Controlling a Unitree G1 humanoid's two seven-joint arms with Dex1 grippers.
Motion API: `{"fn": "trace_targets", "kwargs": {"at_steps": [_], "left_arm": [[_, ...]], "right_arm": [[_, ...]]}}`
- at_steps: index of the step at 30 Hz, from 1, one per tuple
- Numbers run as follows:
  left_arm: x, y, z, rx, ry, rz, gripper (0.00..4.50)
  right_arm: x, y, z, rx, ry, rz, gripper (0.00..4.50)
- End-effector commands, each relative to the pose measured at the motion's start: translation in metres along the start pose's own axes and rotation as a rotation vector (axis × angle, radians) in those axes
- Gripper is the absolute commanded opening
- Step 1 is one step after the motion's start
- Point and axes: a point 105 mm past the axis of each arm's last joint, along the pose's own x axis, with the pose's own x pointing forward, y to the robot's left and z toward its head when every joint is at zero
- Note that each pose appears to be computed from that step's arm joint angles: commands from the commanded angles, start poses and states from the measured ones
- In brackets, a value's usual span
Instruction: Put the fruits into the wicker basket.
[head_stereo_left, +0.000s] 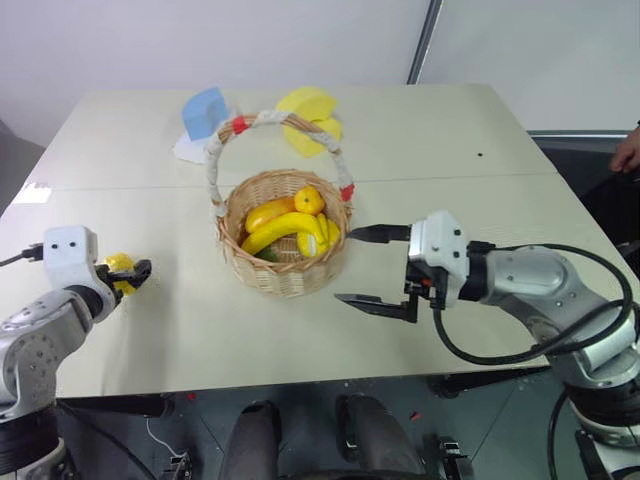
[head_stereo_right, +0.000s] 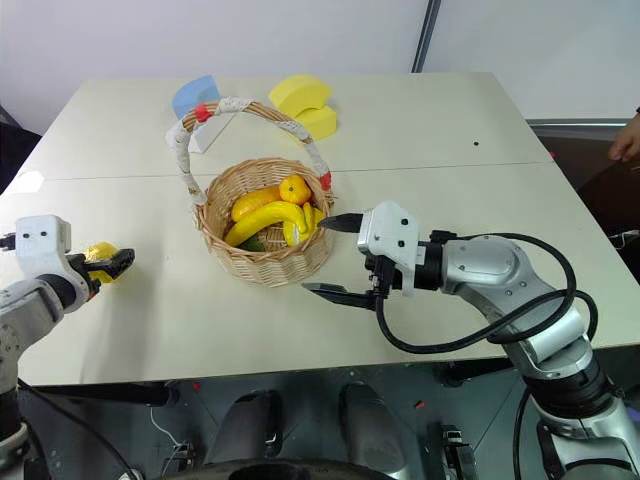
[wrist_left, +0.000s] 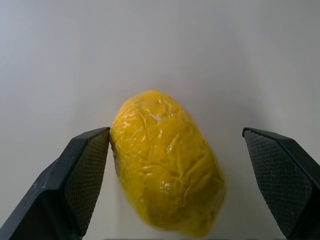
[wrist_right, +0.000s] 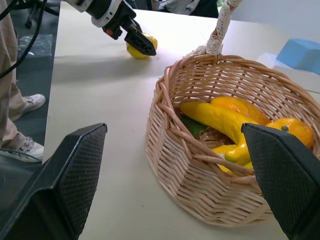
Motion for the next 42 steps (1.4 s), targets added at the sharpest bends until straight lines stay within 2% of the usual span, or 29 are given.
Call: {"fn": "trace_targets", "kwargs": {"at_steps": [1, 4, 7, 8, 9, 10, 12, 15, 19, 21, 24, 29, 30, 31, 32, 34, 38, 42], "left_arm": [[0.005, 0.001, -0.001, -0.026, 0.019, 0.017, 4.5], [0.008, 0.0, 0.0, -0.037, 0.009, 0.019, 3.64], [0.008, 0.0, 0.001, -0.04, 0.005, 0.017, 2.14], [0.008, 0.001, 0.001, -0.026, 0.015, 0.026, 1.81], [0.008, 0.003, 0.002, -0.014, 0.017, 0.033, 1.78], [0.007, 0.007, 0.005, 0.008, 0.005, 0.043, 1.78], [-0.003, 0.007, 0.025, 0.078, -0.106, -0.013, 1.78], [-0.029, -0.014, 0.05, 0.169, -0.26, -0.225, 1.78], [-0.093, -0.089, 0.073, 0.214, -0.415, -0.759, 1.78], [-0.109, -0.12, 0.074, 0.252, -0.422, -0.908, 1.78], [-0.101, -0.157, 0.069, 0.353, -0.38, -0.935, 1.78], [-0.065, -0.192, 0.063, 0.432, -0.329, -0.862, 1.78], [-0.06, -0.194, 0.064, 0.42, -0.324, -0.854, 2.81], [-0.056, -0.197, 0.065, 0.423, -0.326, -0.846, 3.03], [-0.054, -0.198, 0.065, 0.428, -0.328, -0.841, 3.6], [-0.051, -0.202, 0.069, 0.453, -0.352, -0.838, 4.45], [-0.07, -0.22, 0.07, 0.502, -0.427, -0.985, 4.45], [-0.101, -0.24, 0.052, 0.557, -0.44, -1.227, 4.45]], "right_arm": [[0.002, -0.002, 0.012, -0.049, -0.034, -0.004, 4.5], [0.003, -0.003, 0.013, -0.055, -0.038, -0.008, 4.5], [0.004, -0.004, 0.014, -0.058, -0.039, -0.011, 4.5], [0.004, -0.004, 0.014, -0.062, -0.041, -0.015, 4.5], [0.004, -0.005, 0.015, -0.064, -0.041, -0.019, 4.5], [0.004, -0.006, 0.015, -0.066, -0.041, -0.022, 4.5], [0.003, -0.007, 0.015, -0.07, -0.037, -0.029, 4.5], [-0.001, -0.012, 0.015, -0.071, -0.027, -0.045, 4.5], [-0.012, -0.025, 0.01, -0.063, 0.0, -0.087, 4.5], [-0.017, -0.031, 0.007, -0.06, 0.019, -0.11, 4.5], [-0.024, -0.039, 0.0, -0.04, 0.045, -0.152, 4.5], [-0.04, -0.045, -0.014, -0.01, 0.118, -0.232, 4.5], [-0.043, -0.046, -0.015, -0.006, 0.127, -0.246, 4.5], [-0.049, -0.048, -0.019, 0.005, 0.141, -0.276, 4.5], [-0.053, -0.05, -0.021, 0.013, 0.15, -0.296, 4.5], [-0.069, -0.056, -0.027, 0.043, 0.173, -0.369, 4.5], [-0.116, -0.068, -0.055, 0.144, 0.274, -0.552, 4.5], [-0.163, -0.073, -0.089, 0.201, 0.423, -0.729, 4.5]]}}
